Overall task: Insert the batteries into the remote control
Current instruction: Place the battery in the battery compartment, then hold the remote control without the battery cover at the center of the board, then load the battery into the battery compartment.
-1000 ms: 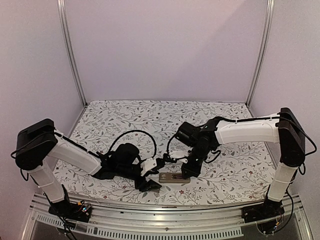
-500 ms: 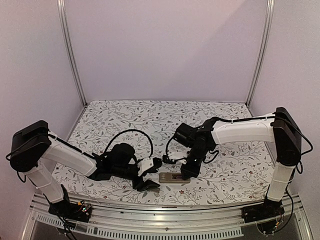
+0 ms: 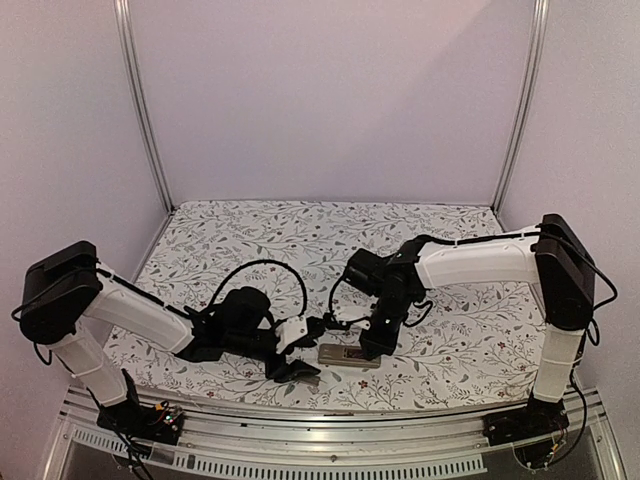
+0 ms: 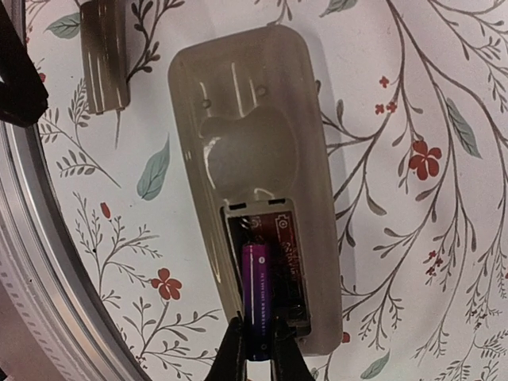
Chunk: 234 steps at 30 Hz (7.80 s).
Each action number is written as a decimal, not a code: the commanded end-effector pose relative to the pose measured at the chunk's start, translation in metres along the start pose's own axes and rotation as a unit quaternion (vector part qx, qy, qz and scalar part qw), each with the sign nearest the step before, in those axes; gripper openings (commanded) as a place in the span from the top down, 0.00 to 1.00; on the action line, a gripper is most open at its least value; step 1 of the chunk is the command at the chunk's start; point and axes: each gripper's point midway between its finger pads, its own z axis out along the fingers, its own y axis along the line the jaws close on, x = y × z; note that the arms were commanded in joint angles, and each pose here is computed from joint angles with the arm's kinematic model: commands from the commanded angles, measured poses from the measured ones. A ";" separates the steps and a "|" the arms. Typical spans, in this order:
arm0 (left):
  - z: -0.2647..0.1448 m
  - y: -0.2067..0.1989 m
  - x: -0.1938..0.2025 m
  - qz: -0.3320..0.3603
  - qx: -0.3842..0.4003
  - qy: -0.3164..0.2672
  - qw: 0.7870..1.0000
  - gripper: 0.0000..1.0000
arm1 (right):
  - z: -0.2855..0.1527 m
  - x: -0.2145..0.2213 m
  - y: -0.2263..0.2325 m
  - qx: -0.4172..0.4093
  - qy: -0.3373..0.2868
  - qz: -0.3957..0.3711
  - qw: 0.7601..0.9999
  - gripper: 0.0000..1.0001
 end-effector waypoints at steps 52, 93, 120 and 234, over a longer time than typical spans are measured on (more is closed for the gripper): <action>0.075 -0.012 -0.015 0.135 -0.021 -0.016 0.991 0.53 | 0.010 -0.018 -0.002 -0.022 -0.113 0.017 0.993 0.88; 0.017 0.027 0.009 0.030 -0.079 0.046 0.995 0.24 | -0.045 -0.017 -0.019 -0.012 -0.254 0.117 0.960 0.75; 0.038 0.023 0.010 0.017 0.018 0.051 0.998 0.31 | -0.050 0.012 -0.019 -0.058 -0.177 0.502 0.845 0.83; 0.055 -0.015 -0.005 -0.014 -0.033 0.047 0.998 0.46 | 0.008 0.033 0.003 -0.043 -0.054 0.520 0.851 0.97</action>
